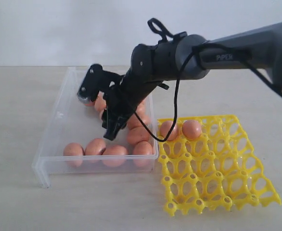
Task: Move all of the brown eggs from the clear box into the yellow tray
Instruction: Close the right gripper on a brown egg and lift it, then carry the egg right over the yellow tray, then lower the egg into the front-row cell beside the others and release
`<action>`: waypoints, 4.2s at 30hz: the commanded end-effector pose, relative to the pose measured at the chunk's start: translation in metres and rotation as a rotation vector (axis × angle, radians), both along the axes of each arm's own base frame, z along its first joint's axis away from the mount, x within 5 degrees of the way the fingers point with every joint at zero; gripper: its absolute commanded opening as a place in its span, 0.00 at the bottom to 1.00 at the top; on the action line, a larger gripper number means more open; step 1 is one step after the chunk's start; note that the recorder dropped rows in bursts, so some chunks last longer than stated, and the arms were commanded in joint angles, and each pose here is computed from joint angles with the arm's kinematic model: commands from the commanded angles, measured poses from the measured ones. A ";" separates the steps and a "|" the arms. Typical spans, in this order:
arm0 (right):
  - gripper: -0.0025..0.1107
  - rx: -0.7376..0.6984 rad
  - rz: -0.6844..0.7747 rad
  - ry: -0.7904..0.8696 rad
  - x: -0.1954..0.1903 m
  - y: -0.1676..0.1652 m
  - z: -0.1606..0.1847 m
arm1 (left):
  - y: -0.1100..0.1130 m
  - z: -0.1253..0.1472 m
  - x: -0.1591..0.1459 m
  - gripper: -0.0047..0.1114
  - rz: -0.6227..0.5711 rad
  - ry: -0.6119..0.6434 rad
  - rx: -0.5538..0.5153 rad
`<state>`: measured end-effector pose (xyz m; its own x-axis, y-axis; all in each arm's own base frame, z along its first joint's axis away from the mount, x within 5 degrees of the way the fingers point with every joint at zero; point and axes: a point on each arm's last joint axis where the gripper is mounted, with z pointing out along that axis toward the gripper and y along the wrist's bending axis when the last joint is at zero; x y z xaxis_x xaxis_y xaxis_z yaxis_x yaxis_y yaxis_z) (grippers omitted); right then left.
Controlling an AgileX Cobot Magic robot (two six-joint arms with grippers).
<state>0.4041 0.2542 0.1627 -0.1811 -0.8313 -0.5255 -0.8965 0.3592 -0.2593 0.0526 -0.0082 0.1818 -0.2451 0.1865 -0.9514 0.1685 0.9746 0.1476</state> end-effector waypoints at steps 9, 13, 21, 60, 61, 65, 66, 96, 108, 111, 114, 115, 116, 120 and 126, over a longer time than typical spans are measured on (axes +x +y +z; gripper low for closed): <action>0.02 0.413 -0.119 0.037 -0.041 -0.004 0.114 | 0.000 -0.001 0.000 0.08 0.007 -0.002 -0.011; 0.02 0.504 -0.303 0.030 -0.069 -0.029 0.107 | 0.000 -0.001 0.000 0.08 0.007 -0.002 -0.011; 0.02 0.448 -0.727 -0.462 -0.132 -0.129 0.088 | 0.000 -0.001 0.000 0.08 0.007 -0.002 -0.011; 0.02 0.824 -0.744 -0.234 -0.148 -0.230 0.014 | 0.000 -0.001 0.000 0.08 0.007 -0.002 -0.011; 0.02 0.818 -0.776 -0.216 -0.146 -0.235 0.005 | 0.000 -0.001 0.000 0.08 0.007 -0.002 -0.011; 0.02 0.853 -0.768 -0.166 -0.140 -0.240 -0.022 | 0.000 -0.001 0.000 0.08 0.007 -0.002 -0.011; 0.02 0.855 -0.740 -0.146 -0.140 -0.237 -0.028 | 0.000 -0.001 0.000 0.08 0.007 -0.002 -0.011; 0.02 0.774 -0.722 -0.140 -0.116 -0.241 -0.052 | 0.000 -0.001 0.000 0.08 0.007 -0.002 -0.011; 0.02 0.776 -0.735 -0.082 -0.117 -0.240 -0.071 | 0.000 -0.001 0.000 0.08 0.007 -0.002 -0.011; 0.03 0.781 -0.748 -0.088 -0.117 -0.241 -0.070 | 0.000 -0.001 0.000 0.08 0.007 -0.002 -0.011; 0.13 0.772 -0.738 -0.098 -0.117 -0.241 -0.070 | 0.000 -0.001 0.000 0.08 0.007 -0.002 -0.011; 0.19 0.768 -0.733 -0.102 -0.117 -0.241 -0.070 | 0.000 -0.001 0.000 0.08 0.007 -0.002 -0.011; 0.25 0.766 -0.732 -0.103 -0.117 -0.241 -0.070 | 0.000 -0.001 0.000 0.08 0.007 -0.002 -0.011; 0.43 0.766 -0.732 -0.103 -0.117 -0.241 -0.070 | 0.000 -0.001 0.000 0.08 0.007 -0.002 -0.011; 0.47 0.820 -0.706 -0.139 -0.115 -0.239 -0.065 | 0.000 -0.001 0.000 0.08 0.007 -0.002 -0.011</action>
<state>0.2875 0.0158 0.0948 -0.4148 0.0286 -0.9095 -0.3945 0.8950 0.2080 0.0526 -0.0082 0.1818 -0.2451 0.1865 -0.9514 0.1685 0.9746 0.1476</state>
